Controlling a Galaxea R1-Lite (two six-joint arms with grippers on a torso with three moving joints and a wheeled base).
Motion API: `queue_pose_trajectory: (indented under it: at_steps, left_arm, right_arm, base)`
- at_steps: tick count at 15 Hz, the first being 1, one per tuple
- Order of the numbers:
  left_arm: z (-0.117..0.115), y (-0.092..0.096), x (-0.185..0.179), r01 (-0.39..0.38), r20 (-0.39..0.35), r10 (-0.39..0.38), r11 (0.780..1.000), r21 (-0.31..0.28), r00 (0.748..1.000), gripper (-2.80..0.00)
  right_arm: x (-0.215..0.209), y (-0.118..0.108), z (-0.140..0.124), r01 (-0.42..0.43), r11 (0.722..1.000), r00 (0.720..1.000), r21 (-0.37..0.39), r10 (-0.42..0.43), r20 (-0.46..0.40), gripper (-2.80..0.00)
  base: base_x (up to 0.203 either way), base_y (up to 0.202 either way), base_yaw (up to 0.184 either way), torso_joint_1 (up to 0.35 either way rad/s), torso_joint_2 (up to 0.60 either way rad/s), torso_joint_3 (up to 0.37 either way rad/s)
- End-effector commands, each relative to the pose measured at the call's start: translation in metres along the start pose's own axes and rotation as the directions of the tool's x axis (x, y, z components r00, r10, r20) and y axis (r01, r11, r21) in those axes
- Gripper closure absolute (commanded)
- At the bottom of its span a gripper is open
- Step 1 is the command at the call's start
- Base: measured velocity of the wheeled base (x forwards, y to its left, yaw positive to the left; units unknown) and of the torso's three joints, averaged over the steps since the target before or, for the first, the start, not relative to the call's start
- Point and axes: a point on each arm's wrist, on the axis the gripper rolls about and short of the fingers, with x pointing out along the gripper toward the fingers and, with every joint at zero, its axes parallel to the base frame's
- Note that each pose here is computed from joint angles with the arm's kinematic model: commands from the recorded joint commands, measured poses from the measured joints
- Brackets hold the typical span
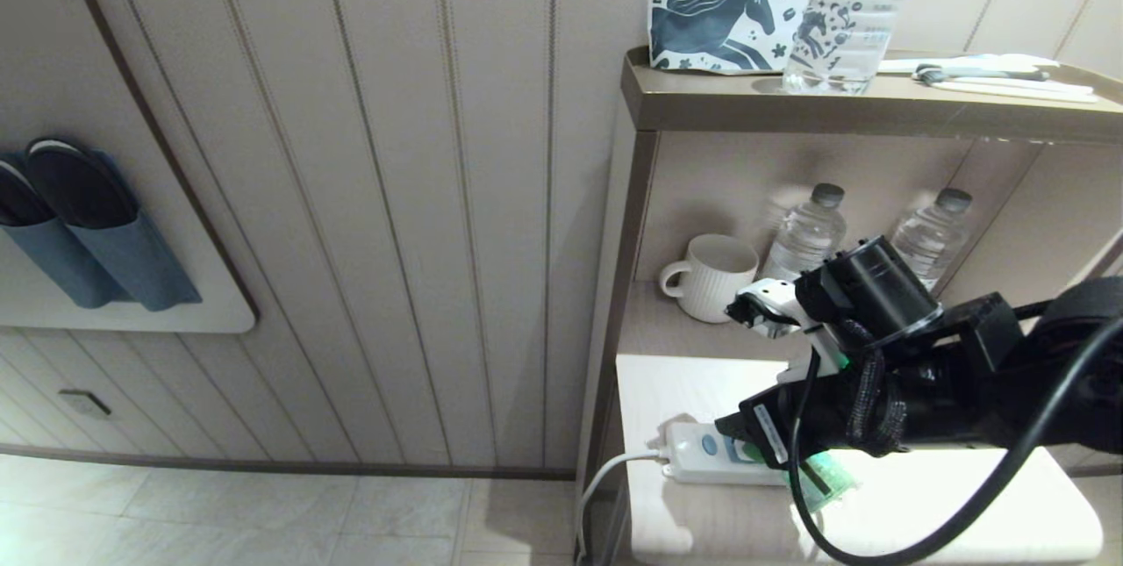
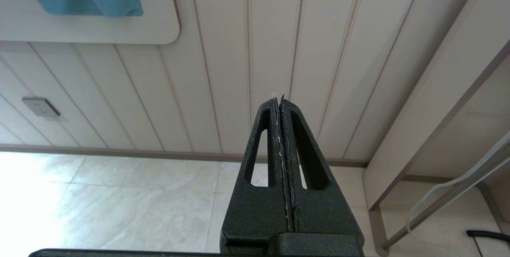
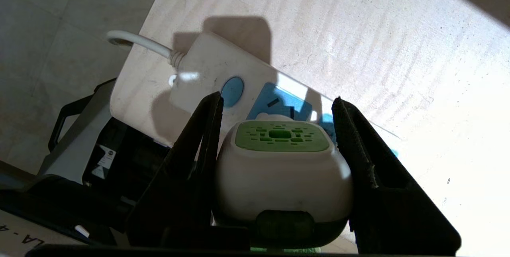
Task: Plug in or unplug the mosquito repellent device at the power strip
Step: Insert the plug into the socket
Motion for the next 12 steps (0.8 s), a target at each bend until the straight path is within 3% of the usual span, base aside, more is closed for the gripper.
queue_pose_trajectory:
  at_steps: [1, 12]
  left_arm:
    - [0.000, 0.000, 0.000, 0.000, -0.001, 0.000, 1.000, 0.000, 1.000, 0.00]
    - [0.000, 0.000, 0.000, 0.000, 0.000, 0.000, 1.000, 0.000, 1.000, 0.00]
  right_arm:
    - [-0.004, -0.001, -0.002, 0.001, 1.000, 1.000, 0.002, -0.001, 0.009, 0.00]
    - [0.010, -0.002, -0.005, 0.005, 1.000, 1.000, 0.007, -0.005, -0.019, 0.00]
  base:
    - [0.000, 0.000, 0.000, 0.000, 0.00, 0.000]
    - [0.000, 0.000, 0.000, 0.000, 0.00, 0.000]
